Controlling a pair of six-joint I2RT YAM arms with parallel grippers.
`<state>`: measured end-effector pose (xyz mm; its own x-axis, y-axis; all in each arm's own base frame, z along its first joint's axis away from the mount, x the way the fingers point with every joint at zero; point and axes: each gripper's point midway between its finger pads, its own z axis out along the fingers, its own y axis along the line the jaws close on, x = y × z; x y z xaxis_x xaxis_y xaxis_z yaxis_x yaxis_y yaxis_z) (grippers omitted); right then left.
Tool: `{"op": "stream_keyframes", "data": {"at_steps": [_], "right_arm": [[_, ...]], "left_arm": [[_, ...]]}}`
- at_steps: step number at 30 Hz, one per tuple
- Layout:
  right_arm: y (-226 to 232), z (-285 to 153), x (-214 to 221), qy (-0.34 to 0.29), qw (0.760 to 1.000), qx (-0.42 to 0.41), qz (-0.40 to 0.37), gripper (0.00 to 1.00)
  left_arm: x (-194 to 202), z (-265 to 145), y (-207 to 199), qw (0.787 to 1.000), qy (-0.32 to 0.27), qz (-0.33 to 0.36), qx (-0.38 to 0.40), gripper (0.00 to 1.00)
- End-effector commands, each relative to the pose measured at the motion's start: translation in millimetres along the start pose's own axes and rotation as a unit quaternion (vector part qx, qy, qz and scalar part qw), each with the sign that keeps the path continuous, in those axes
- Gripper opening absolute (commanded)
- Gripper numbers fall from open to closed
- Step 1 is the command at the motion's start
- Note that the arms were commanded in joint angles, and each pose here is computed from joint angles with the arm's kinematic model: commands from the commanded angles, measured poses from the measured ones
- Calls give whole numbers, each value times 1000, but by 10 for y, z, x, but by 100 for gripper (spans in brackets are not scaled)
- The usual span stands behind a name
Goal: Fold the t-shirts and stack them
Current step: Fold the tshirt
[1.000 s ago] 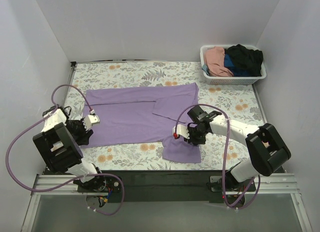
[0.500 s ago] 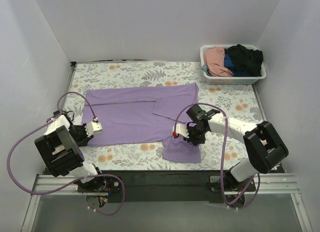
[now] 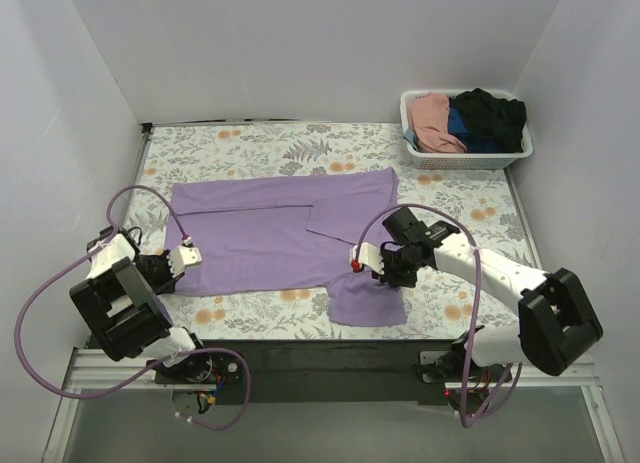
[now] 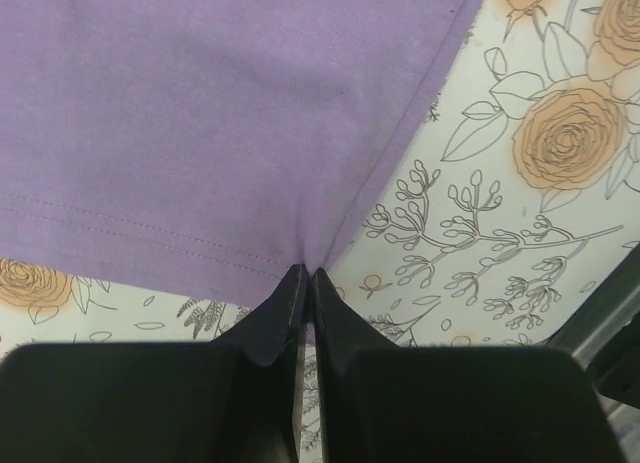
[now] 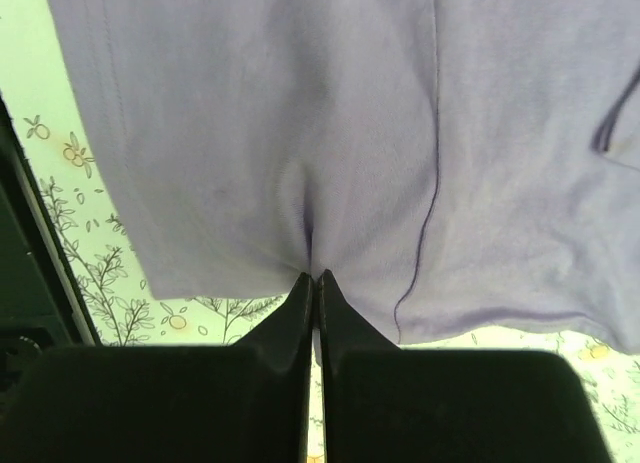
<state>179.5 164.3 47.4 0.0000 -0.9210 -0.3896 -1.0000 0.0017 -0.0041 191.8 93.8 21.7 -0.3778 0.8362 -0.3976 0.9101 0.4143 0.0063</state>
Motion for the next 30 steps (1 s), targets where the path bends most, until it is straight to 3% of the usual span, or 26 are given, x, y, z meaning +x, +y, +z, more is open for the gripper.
{"op": "stream_keyframes", "data": {"at_steps": [1,10,30], "right_arm": [[129,-151,-16,-11,1000,-2,6,1],[-267,-497,-227,-46,998,39,20,1],[-957,-621,-401,-45,998,23,31,1]], "left_arm": [[-138,-185,-25,999,-28,21,-18,0],[-335,-384,271,996,-73,-1,-47,0],[-667,-591,1087,977,-177,-85,-84,0]]}}
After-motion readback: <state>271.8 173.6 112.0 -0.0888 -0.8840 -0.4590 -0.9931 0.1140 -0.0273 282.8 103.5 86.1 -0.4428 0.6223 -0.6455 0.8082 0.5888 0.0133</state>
